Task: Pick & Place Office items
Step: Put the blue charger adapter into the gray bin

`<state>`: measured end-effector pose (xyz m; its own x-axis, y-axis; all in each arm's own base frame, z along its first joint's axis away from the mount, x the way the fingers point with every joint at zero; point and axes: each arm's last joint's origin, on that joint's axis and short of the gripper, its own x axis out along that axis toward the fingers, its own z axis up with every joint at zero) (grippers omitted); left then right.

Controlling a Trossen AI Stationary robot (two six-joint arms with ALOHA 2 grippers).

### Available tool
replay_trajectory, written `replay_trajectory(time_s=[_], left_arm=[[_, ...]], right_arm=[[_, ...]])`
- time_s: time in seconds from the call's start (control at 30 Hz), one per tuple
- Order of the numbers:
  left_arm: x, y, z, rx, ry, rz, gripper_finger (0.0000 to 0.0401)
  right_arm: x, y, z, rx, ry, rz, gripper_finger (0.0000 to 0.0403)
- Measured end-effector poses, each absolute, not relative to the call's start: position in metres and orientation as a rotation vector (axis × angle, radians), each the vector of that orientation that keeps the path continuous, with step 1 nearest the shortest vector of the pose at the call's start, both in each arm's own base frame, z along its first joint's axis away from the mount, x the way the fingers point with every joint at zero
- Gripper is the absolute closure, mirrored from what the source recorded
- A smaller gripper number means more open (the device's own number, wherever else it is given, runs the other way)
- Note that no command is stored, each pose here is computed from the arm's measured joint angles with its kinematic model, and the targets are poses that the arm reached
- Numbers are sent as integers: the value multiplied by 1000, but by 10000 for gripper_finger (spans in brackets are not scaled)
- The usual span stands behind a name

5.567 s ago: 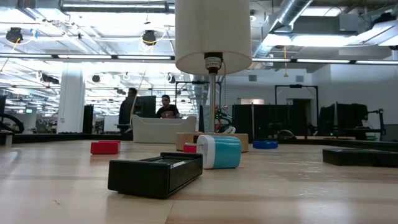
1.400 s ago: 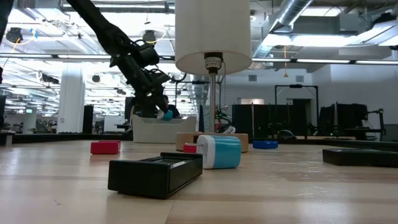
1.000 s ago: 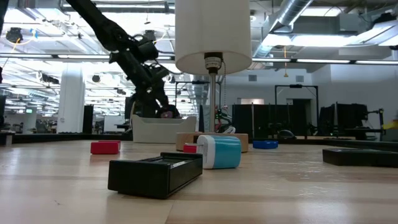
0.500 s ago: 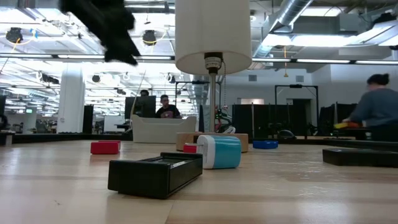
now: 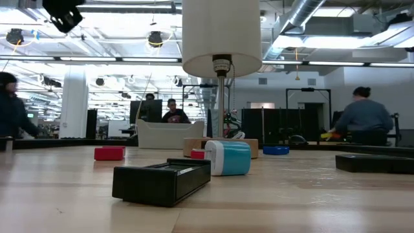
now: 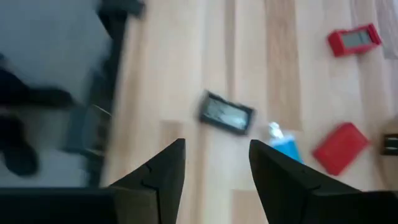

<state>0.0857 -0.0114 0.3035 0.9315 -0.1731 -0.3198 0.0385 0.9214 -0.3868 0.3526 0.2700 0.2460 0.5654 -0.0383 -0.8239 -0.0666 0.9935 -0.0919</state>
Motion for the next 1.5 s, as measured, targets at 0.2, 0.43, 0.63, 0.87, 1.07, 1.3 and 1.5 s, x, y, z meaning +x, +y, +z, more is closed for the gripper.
replay_trajectory(time_s=[0.2,0.43,0.63,0.87,1.07,1.3,1.5], left_arm=[[94,-23,302,-336,385,-127,221],[113,-33,296,-300,450,-146,221],[123,-37,296,-286,446,-156,221],[124,-38,296,-287,438,-158,221],[124,-38,296,-287,439,-158,221],[124,-38,296,-287,439,-158,221],[124,-38,296,-287,439,-158,221]], right_arm=[[365,240,229,-212,1043,-16,233],[374,220,212,-211,1072,-18,233],[376,210,196,-207,1094,-12,233],[378,199,179,-208,1104,-2,233],[381,193,172,-205,1091,10,233],[381,191,161,-187,1081,48,233],[378,186,151,-191,1091,52,233]])
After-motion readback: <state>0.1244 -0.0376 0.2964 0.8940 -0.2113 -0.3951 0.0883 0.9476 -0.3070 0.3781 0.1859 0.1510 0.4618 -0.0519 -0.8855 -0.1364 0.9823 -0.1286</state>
